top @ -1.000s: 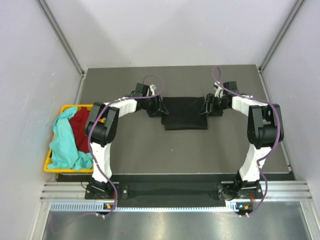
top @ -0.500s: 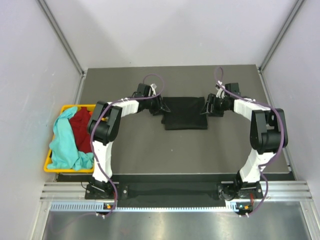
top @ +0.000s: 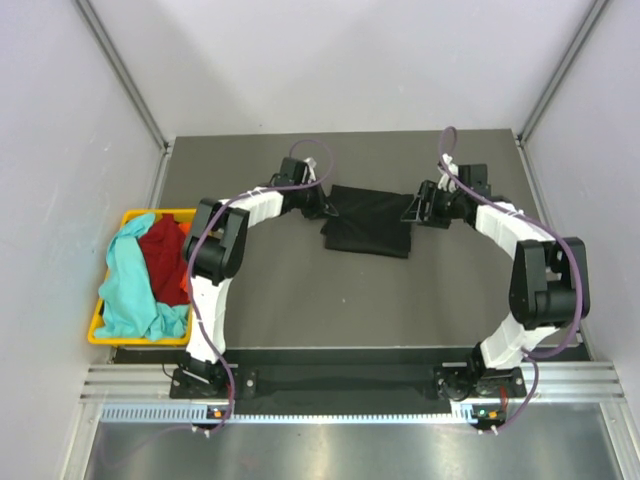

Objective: Fold and stack the t-shirts
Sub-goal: Neatly place the folded tshirt to the corner

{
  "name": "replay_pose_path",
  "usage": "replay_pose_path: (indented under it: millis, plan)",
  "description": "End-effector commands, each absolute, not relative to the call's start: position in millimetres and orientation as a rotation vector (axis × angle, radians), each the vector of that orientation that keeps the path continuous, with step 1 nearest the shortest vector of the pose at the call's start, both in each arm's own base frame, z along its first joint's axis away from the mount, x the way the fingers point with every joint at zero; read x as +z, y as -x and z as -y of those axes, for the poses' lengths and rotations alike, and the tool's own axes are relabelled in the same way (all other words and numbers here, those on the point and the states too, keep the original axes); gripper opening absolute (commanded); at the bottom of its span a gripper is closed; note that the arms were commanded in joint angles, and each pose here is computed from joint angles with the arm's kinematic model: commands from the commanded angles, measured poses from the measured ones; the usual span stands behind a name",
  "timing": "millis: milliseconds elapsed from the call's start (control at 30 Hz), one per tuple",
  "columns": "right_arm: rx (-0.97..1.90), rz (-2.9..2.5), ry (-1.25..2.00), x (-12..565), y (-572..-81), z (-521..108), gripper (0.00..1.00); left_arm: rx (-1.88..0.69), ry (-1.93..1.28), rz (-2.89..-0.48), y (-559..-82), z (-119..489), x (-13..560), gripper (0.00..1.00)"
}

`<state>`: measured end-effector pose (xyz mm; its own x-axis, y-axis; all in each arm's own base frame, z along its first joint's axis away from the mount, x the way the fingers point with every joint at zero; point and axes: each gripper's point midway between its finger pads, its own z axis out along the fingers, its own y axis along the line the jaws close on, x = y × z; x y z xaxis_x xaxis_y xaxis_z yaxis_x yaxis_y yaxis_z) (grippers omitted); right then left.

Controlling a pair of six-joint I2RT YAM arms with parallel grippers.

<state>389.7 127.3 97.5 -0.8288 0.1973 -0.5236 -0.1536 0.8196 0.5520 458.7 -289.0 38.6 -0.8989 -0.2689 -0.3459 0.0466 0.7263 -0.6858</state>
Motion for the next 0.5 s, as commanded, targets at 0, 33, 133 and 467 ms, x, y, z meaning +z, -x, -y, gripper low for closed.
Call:
replay_pose_path:
  millis: [0, 33, 133, 467]
  plan:
    - [0.832, -2.318, -0.005, 126.5, -391.7, -132.1, 0.58, -0.912, 0.109, -2.434, -494.6, 273.0, 56.1, 0.0]
    - [0.834, -2.317, -0.006, 126.8, -390.9, -132.7, 0.58, -0.888, 0.112, -2.456, -495.7, 266.7, 53.9, 0.0]
    - [0.835, -2.313, -0.026, 129.0, -388.6, -132.3, 0.58, -0.817, 0.075, -2.45, -511.0, 253.3, 57.7, 0.0]
    - [0.841, -2.299, -0.036, 135.0, -384.3, -132.0, 0.58, -0.552, 0.044, -2.417, -571.7, 170.0, 67.1, 0.0]
